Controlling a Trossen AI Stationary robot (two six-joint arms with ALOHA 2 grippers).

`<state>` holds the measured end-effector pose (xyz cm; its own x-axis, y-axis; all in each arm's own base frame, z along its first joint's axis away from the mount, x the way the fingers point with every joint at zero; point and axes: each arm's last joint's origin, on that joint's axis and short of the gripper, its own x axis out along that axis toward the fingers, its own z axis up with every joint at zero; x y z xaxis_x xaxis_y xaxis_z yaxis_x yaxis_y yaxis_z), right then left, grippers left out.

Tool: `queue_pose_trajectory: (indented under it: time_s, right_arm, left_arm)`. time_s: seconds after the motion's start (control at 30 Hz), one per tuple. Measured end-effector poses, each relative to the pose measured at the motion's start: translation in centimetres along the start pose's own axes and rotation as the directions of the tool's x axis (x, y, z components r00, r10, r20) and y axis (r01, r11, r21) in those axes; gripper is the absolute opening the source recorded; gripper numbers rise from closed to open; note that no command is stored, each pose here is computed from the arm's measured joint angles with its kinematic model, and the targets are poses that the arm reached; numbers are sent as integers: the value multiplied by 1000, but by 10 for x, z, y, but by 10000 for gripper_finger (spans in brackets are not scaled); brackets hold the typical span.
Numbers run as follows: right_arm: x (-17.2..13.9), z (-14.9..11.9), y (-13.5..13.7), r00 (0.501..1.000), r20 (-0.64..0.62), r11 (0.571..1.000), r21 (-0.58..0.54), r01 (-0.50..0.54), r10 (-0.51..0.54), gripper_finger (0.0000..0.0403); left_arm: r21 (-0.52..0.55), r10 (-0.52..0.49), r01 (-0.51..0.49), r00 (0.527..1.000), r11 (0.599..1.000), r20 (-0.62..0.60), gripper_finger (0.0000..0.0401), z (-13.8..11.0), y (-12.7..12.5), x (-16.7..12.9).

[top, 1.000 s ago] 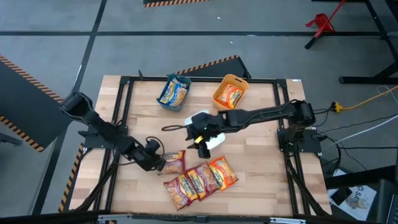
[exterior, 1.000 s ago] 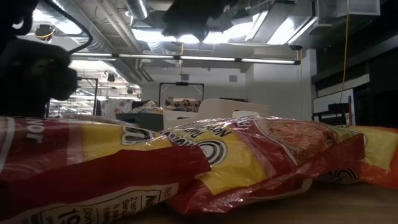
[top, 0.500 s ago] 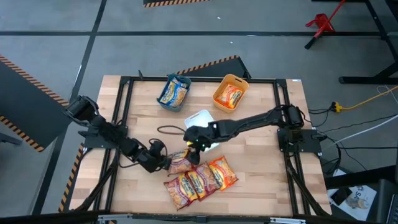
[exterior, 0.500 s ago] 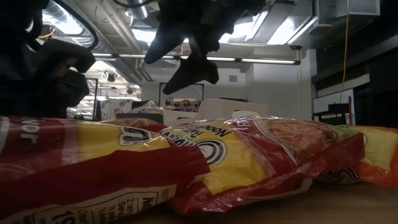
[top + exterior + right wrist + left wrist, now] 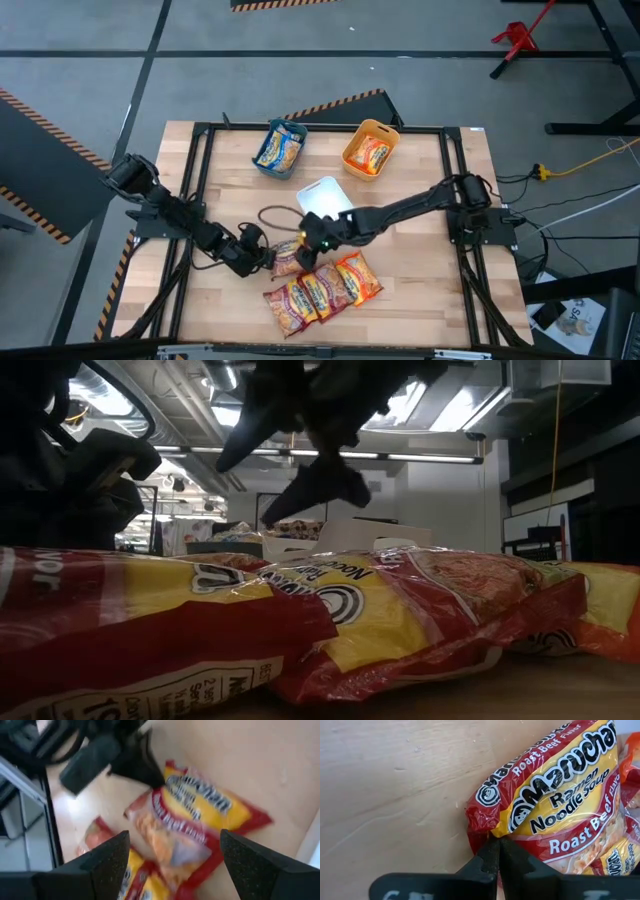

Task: Sort Maruchan noodles
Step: Put the top red noodle pack into the white bin

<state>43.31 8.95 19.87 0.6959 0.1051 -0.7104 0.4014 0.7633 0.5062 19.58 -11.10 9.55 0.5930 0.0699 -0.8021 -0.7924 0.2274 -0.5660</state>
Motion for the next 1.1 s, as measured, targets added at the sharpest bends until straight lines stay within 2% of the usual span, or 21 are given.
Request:
queue_pose_trajectory:
  time_s: [0.07,0.1,0.17,0.2,0.23,0.3,0.4,0.47,0.57,0.67,0.87,1.1]
  right_arm:
    - [3,4,-8,1000,11,1000,-1,-21,21,292]
    - [4,7,-11,1000,9,999,-34,-30,30,292]
    - [4,11,-13,997,-11,974,-216,-73,73,292]
    - [4,11,-13,995,-34,939,-329,-103,98,292]
    - [4,10,-13,991,-64,884,-446,-137,121,292]
    - [3,6,-11,982,-130,740,-645,-188,136,292]
    - [-3,10,-7,985,-145,549,-818,-172,93,292]
    - [-2,14,-7,991,-124,465,-875,-132,49,292]
    - [4,20,-13,994,-113,387,-916,-101,-7,292]
    - [11,24,-20,988,-152,343,-929,-138,-13,292]
    - [34,26,-39,975,-216,318,-929,-189,-51,292]
    - [45,32,-39,970,-236,296,-932,-209,-59,292]
  left_arm:
    - [0,0,0,1000,1000,2,0,0,0,0]
    - [0,0,0,1000,1000,2,0,0,0,0]
    - [0,0,0,1000,1000,2,0,0,0,0]
    - [0,0,0,1000,1000,2,0,0,0,0]
    - [0,0,0,1000,1000,2,0,0,0,0]
    - [21,0,0,1000,1000,2,0,0,0,0]
    - [39,0,0,1000,999,1,0,0,0,0]
    - [49,0,0,1000,999,1,0,0,0,0]
    - [58,0,0,1000,998,1,0,0,0,0]
    - [109,-4,4,1000,994,1,0,1,0,0]
    - [137,-7,6,1000,991,4,0,3,-1,2]
    - [132,-7,4,1000,991,18,0,5,-1,2]
